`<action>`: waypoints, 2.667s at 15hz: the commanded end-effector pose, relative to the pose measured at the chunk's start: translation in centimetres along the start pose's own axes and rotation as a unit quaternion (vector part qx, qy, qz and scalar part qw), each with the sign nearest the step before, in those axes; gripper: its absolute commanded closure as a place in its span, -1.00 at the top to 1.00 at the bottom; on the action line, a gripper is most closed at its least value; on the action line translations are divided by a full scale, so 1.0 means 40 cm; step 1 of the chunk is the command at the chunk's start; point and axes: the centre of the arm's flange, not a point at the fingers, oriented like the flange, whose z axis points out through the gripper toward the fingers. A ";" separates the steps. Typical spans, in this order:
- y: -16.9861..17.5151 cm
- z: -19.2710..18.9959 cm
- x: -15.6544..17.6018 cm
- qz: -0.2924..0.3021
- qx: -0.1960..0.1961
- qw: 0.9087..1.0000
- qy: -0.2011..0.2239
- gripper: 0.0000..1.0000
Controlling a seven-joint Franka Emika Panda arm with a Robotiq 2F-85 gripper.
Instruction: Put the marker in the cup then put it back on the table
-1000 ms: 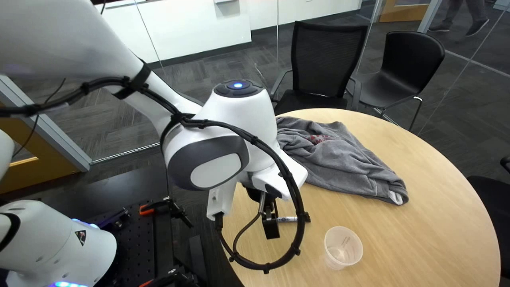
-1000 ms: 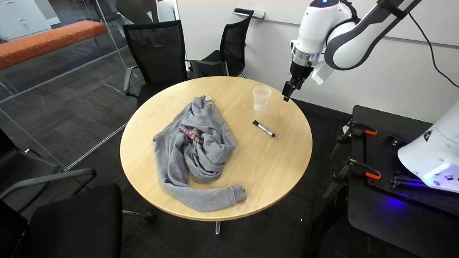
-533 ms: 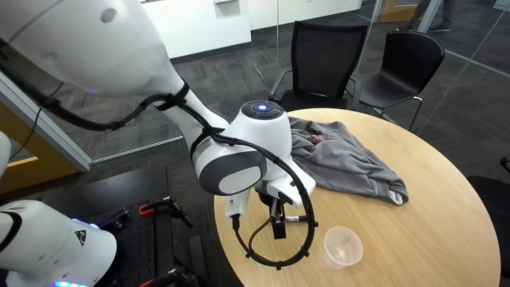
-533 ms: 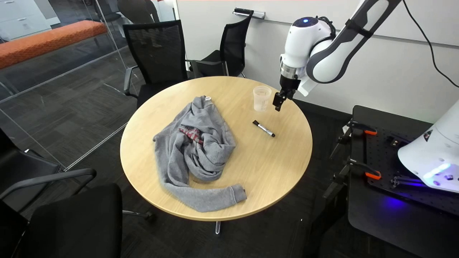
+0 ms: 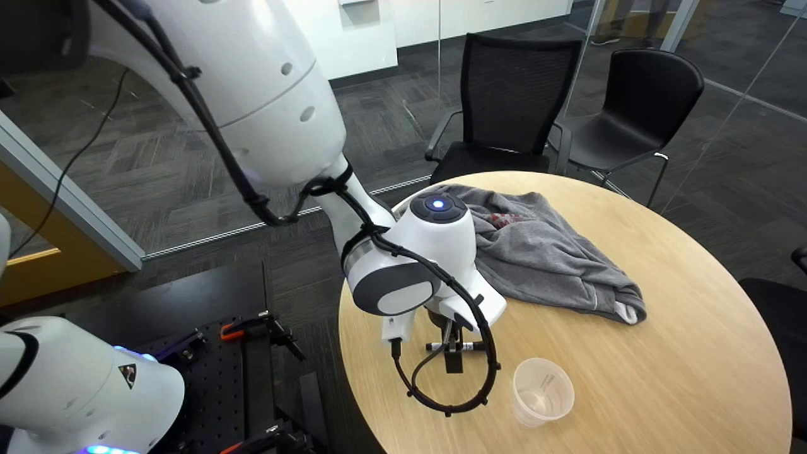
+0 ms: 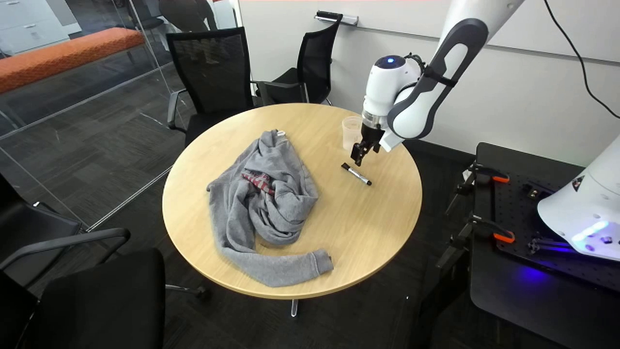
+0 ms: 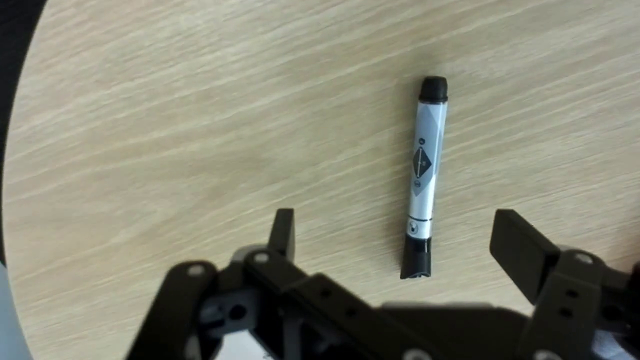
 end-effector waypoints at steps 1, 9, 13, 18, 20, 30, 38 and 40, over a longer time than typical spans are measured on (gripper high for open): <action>-0.034 0.072 0.041 0.019 0.013 1.000 0.014 1.00; -0.068 0.155 0.073 0.039 0.013 0.999 0.012 1.00; -0.082 0.182 0.078 0.038 0.013 0.999 0.010 0.31; -0.093 0.177 0.087 0.037 0.015 0.999 0.015 -0.44; -0.090 0.157 0.090 0.044 0.008 0.999 0.021 -0.74; -0.074 0.032 0.084 0.026 -0.051 0.996 0.065 -0.90; -0.108 -0.136 0.017 -0.054 -0.051 0.997 -0.011 -0.90; -0.112 -0.199 0.011 -0.071 -0.055 0.995 -0.033 -0.90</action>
